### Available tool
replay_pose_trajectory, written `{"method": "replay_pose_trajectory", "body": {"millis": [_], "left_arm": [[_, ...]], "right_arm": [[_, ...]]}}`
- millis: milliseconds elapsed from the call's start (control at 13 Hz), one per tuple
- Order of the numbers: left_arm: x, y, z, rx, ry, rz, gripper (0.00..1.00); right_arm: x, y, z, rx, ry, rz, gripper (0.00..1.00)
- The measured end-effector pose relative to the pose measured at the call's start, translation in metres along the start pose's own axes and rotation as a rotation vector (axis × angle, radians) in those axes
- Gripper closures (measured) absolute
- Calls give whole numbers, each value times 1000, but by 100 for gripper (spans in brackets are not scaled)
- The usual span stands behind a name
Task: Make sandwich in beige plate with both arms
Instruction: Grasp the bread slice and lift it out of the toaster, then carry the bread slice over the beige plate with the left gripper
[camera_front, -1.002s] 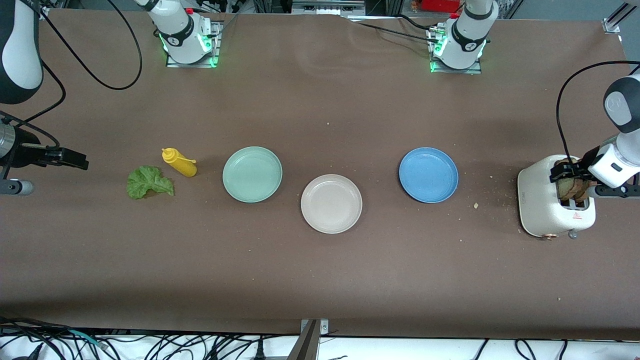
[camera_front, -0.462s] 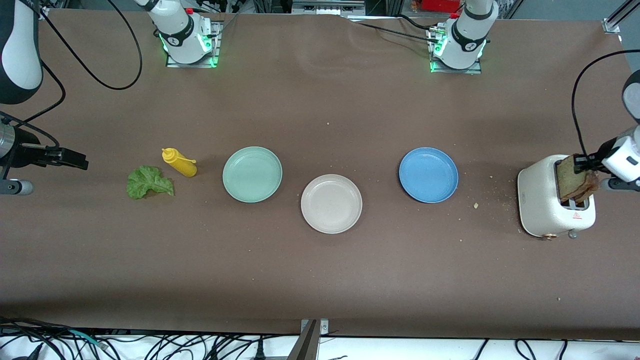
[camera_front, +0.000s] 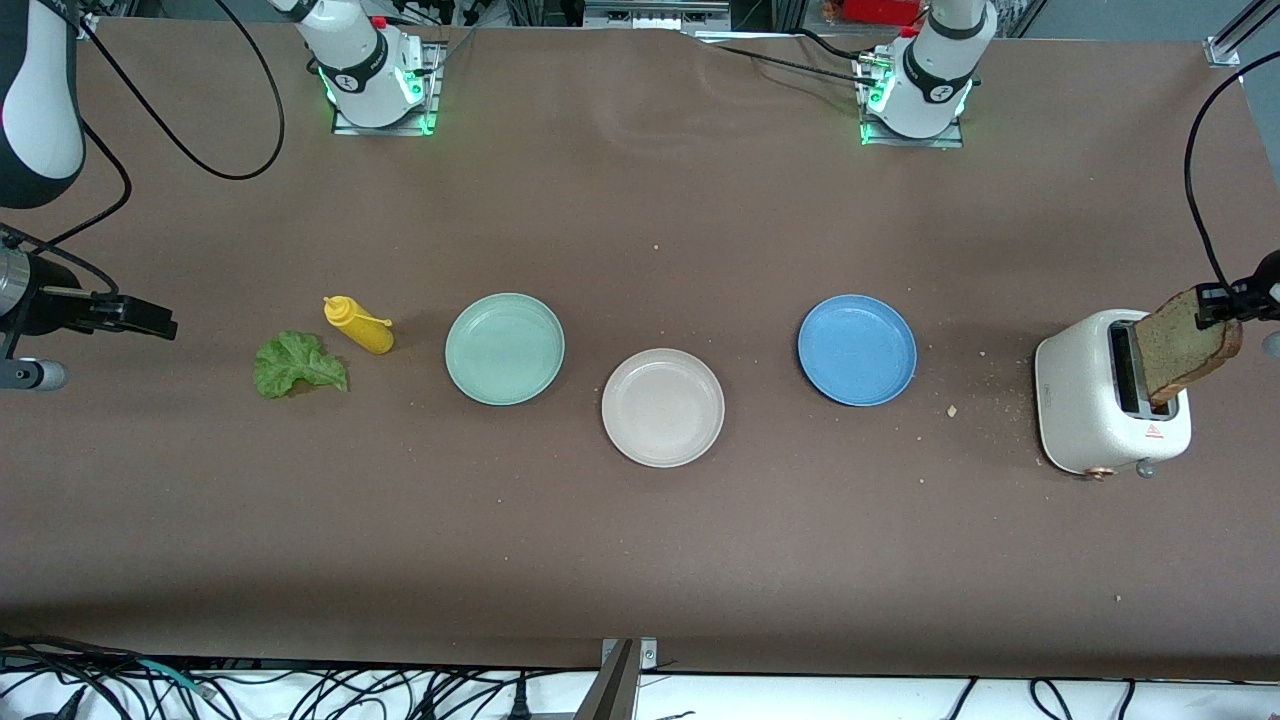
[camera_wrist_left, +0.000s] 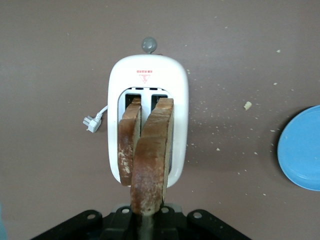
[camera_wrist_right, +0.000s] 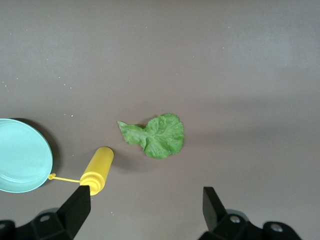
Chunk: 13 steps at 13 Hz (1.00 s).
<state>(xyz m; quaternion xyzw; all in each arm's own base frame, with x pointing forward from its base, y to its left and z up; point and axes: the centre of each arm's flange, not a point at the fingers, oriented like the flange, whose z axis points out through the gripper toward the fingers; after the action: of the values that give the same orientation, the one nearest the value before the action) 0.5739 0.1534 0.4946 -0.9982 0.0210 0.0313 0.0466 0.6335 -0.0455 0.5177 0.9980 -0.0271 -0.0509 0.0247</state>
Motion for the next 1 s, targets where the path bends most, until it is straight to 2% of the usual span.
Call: {"method": "replay_pose_trajectory", "body": {"millis": [154,539,616,848,1002], "left_arm": [[-3,20,-18,-61,19,-5,92],[2,79,-35,-360,23,-101,92],[6,103,-35,-427,13,-114,92],[23,171,-14,-687,-59,-136,92],[36,215,14,-779,-126,-115,92]], "right_arm": [[0,1,0,0,0,1,0],[0,1,0,0,0,1,0],[0,1,0,0,0,1,0],[0,1,0,1,-1,2,0],[0,1,1,1,-1,2,0]]}}
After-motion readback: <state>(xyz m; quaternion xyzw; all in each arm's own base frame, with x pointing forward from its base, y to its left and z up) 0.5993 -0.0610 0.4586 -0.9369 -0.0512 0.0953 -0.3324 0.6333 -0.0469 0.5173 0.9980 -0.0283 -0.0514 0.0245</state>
